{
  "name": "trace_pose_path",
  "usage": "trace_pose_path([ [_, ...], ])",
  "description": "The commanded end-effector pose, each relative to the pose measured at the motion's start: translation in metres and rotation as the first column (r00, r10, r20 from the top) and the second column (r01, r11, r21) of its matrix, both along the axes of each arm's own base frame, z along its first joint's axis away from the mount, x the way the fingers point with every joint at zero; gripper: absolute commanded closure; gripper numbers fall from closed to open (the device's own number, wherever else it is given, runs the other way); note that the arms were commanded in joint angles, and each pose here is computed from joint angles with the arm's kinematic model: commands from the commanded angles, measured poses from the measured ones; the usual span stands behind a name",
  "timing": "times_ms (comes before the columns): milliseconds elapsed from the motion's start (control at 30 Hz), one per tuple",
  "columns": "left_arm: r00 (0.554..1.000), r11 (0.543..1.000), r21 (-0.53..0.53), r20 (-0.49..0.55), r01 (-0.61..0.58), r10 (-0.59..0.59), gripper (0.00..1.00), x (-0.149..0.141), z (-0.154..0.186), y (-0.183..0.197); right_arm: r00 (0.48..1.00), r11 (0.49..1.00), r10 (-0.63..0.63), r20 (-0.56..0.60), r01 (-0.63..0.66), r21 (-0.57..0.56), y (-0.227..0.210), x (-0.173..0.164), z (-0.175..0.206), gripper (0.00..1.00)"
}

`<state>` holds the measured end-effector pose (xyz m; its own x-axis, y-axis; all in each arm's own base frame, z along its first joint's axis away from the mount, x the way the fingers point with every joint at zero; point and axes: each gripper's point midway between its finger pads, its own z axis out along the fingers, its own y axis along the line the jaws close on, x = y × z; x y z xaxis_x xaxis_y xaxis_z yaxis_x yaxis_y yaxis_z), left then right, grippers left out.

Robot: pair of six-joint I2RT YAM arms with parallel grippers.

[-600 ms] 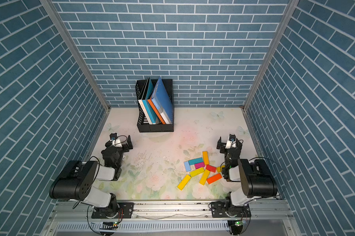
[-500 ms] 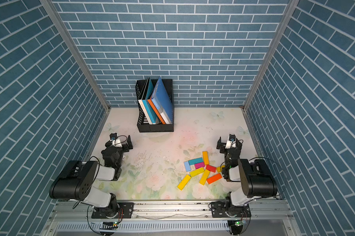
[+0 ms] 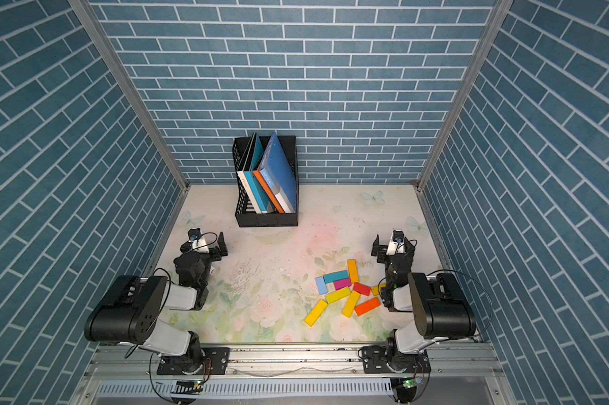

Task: Assemble the letter h with building blocks
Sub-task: Pick up the building block from the center of the board.

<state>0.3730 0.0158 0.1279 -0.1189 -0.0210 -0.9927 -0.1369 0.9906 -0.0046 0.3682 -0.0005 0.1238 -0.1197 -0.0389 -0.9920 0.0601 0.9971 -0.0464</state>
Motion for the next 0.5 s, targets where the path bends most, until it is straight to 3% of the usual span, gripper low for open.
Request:
trace_pose_path([
  [0,1.0,1.0,0.007,0.008,0.007,-0.007,0.0,0.0,0.002,0.0,1.0,1.0,0.008,0.02,-0.008,-0.03,0.002,0.002,0.006,0.01],
  [67,1.0,1.0,0.006,0.013,0.007,-0.007,0.0,0.0,0.004,0.0,0.995,0.995,-0.095,0.021,0.095,-0.015,-0.014,0.003,0.019,0.0],
  [133,0.997,0.997,-0.021,0.014,-0.078,0.078,0.0,0.004,0.023,0.013,0.983,0.983,-0.183,-0.01,0.183,-0.011,-0.021,0.011,0.057,0.01],
  [200,0.988,0.986,-0.073,-0.015,-0.152,0.151,0.01,0.011,0.057,0.024,0.961,0.95,-0.274,-0.046,0.278,0.141,-0.029,0.011,0.111,0.01],
  [267,0.982,0.949,-0.261,0.009,-0.178,0.187,0.0,0.002,0.089,0.024,0.969,0.919,-0.239,-0.062,0.246,0.308,-0.021,0.001,0.146,0.01],
  [300,0.985,0.937,-0.312,0.012,-0.158,0.17,0.0,-0.003,0.099,0.015,0.971,0.9,-0.232,-0.06,0.238,0.366,-0.019,-0.006,0.145,0.0],
  [367,0.99,0.916,-0.377,-0.001,-0.134,0.144,0.0,-0.016,0.11,-0.017,0.967,0.807,-0.245,-0.068,0.242,0.539,-0.022,-0.019,0.13,0.01],
  [400,0.997,0.925,-0.373,0.001,-0.076,0.082,0.0,-0.02,0.112,-0.041,0.972,0.8,-0.215,-0.091,0.229,0.554,-0.018,-0.02,0.126,0.01],
  [467,0.999,0.933,-0.359,-0.024,0.035,-0.046,0.0,-0.033,0.108,-0.096,0.952,0.791,-0.186,-0.243,0.292,0.537,-0.008,-0.02,0.107,0.01],
])
